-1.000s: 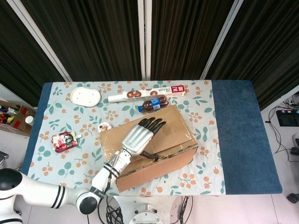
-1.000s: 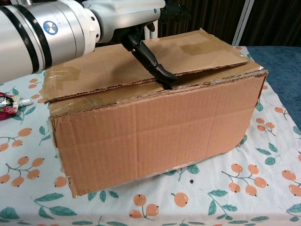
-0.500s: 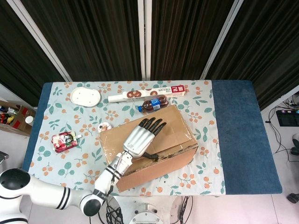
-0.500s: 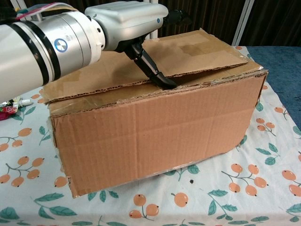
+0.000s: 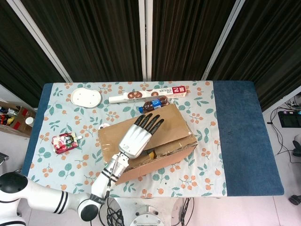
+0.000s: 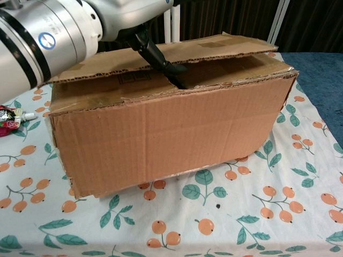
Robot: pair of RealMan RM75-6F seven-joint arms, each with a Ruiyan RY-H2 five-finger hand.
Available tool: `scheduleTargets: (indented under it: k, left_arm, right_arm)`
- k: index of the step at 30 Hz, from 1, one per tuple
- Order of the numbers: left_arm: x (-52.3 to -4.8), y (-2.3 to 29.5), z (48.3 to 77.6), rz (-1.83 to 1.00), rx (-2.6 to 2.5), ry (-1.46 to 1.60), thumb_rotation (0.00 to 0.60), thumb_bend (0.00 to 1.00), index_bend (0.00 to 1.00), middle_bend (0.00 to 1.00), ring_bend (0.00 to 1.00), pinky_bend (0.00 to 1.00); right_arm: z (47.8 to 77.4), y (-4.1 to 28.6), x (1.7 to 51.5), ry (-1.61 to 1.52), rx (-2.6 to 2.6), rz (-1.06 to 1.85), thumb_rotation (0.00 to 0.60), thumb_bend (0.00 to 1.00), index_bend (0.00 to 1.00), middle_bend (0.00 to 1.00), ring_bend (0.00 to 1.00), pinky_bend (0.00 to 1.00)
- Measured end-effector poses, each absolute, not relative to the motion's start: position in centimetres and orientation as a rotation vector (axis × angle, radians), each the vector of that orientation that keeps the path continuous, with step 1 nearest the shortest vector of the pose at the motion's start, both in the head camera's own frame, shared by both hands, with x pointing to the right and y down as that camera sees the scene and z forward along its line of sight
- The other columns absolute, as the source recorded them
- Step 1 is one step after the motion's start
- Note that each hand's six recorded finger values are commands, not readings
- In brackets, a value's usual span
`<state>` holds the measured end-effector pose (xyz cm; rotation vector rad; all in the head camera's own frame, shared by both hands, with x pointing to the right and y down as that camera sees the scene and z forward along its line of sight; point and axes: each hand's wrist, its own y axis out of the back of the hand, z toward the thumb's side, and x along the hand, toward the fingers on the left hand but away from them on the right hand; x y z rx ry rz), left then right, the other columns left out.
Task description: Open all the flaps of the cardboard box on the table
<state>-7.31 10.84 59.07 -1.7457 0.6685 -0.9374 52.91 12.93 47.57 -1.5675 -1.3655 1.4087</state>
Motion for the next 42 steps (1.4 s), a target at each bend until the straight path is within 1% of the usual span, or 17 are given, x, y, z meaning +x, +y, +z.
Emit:
scheduleTargets:
  k: [2,6,12,16,20,22,25,28,32,37,42]
  left_arm:
    - [-7.8,10.6,58.5,-0.938,-1.702,0.691,0.582,0.25,0.01,0.05,0.07,0.16]
    - [-8.9,10.0,57.8,-0.959,-1.647,0.75,0.597,0.25,0.01,0.05,0.07,0.17]
    - [-11.2,8.4,56.4,-0.975,-1.556,0.84,0.6,0.25,0.01,0.05,0.07,0.17]
    - [-13.0,6.7,55.4,-0.986,-1.491,0.913,0.6,0.25,0.0,0.05,0.07,0.17]
    - [-14.2,4.8,55.2,-1.002,-1.444,0.963,0.6,0.25,0.0,0.05,0.07,0.17]
    - [-14.9,3.6,55.5,-1.021,-1.418,0.976,0.6,0.24,0.0,0.04,0.07,0.17]
    - [-15.9,1.5,56.3,-1.063,-1.389,0.989,0.6,0.18,0.0,0.04,0.07,0.17]
    - [-17.0,-0.6,56.8,-1.105,-1.357,1.0,0.6,0.15,0.0,0.04,0.07,0.17]
    - [-18.7,-2.7,57.0,-1.159,-1.347,1.031,0.6,0.09,0.0,0.04,0.07,0.17]
    - [-21.2,-2.8,56.1,-1.179,-1.386,1.062,0.6,0.01,0.0,0.05,0.07,0.17]
    - [-24.4,-1.1,55.8,-1.204,-1.465,1.076,0.6,0.0,0.0,0.05,0.07,0.17]
  right_arm:
    - [47.5,12.9,52.9,-1.366,-1.567,1.406,0.6,0.16,0.0,0.0,0.0,0.0]
    - [47.4,12.9,52.7,-1.367,-1.566,1.399,0.6,0.16,0.0,0.0,0.0,0.0]
    - [47.2,12.8,52.6,-1.371,-1.56,1.393,0.6,0.17,0.0,0.0,0.0,0.0]
    - [47.2,12.6,52.4,-1.364,-1.565,1.391,0.6,0.18,0.0,0.0,0.0,0.0]
    - [47.3,12.5,51.9,-1.353,-1.57,1.386,0.6,0.18,0.0,0.0,0.0,0.0]
    - [47.2,12.5,51.8,-1.35,-1.568,1.383,0.6,0.18,0.0,0.0,0.0,0.0]
    - [46.8,12.4,51.6,-1.349,-1.559,1.377,0.6,0.18,0.0,0.0,0.0,0.0]
    - [46.5,12.4,51.6,-1.347,-1.55,1.378,0.6,0.18,0.0,0.0,0.0,0.0]
    - [46.5,12.5,51.7,-1.336,-1.548,1.388,0.6,0.18,0.0,0.0,0.0,0.0]
    - [46.9,12.2,51.4,-1.327,-1.565,1.385,0.6,0.18,0.0,0.0,0.0,0.0]
    - [47.5,11.7,50.1,-1.288,-1.6,1.363,0.6,0.18,0.0,0.0,0.0,0.0]
